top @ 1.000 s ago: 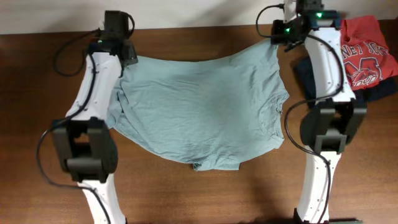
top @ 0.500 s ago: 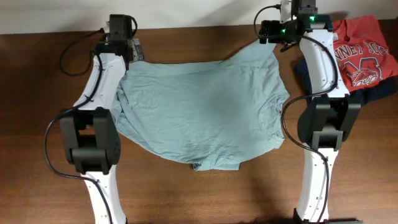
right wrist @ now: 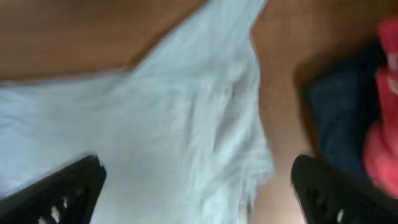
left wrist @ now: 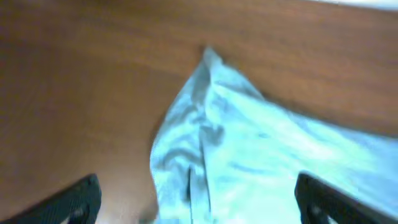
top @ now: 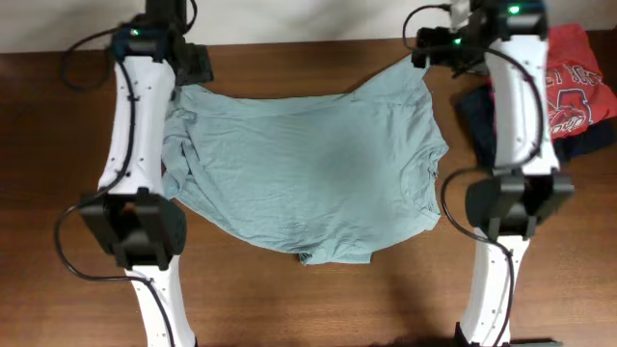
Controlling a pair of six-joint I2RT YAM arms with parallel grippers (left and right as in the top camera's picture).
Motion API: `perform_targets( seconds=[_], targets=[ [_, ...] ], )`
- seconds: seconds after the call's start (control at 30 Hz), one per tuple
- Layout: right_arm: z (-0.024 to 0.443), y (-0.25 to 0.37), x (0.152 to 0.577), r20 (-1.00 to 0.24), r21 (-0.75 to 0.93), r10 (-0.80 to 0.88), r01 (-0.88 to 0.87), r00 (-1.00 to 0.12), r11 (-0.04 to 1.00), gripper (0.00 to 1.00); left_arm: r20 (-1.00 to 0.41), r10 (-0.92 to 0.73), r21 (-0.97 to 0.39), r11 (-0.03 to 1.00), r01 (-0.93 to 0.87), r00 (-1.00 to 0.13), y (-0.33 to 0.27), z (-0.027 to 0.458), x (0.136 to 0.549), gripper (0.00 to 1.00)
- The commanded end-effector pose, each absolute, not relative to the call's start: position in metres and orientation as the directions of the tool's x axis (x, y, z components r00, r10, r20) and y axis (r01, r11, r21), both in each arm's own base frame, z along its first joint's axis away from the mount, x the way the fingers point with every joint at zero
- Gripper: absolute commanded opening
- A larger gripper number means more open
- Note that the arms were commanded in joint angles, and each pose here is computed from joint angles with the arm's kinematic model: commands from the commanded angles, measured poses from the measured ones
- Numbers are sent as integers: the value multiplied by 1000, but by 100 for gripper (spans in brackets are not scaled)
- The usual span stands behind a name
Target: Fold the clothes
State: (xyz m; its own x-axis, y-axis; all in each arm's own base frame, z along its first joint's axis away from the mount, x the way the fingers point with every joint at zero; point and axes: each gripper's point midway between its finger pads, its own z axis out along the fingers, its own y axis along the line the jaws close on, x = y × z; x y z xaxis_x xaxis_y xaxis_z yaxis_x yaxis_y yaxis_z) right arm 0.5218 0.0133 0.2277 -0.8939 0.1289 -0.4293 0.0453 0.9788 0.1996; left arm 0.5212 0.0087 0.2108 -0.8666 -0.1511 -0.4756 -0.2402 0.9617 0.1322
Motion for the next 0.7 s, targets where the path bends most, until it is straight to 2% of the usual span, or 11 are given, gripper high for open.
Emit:
perform_targets(
  seconds=[0.0, 0.1, 0.2, 0.33, 0.47, 0.57, 0.67],
  targets=[
    [286, 16, 490, -490, 201, 134, 37, -862, 979, 99, -477, -148, 72, 976, -206, -867, 1, 243, 505, 99],
    [293, 18, 460, -432, 203, 134, 48, -892, 978, 99, -457, -149, 77, 976, -205, -877, 2, 261, 483, 99],
    [307, 23, 442, -426, 239, 156, 55, -891, 970, 99, -453, -164, 53, 976, -210, -876, 0, 279, 463, 99],
    [339, 31, 425, -478, 266, 186, 60, -858, 962, 99, -455, -197, 22, 972, -232, -868, -1, 305, 433, 99],
    [367, 46, 405, -536, 269, 163, 16, -828, 963, 99, -509, -183, -58, 982, -178, -841, -14, 340, 409, 99],
    [367, 58, 395, -532, 245, 132, -3, -837, 969, 99, -551, -197, -116, 980, -160, -811, -20, 368, 383, 99],
    [344, 61, 391, -464, 207, 136, 42, -876, 977, 99, -591, -222, -143, 975, -171, -776, -18, 391, 355, 99]
  ],
)
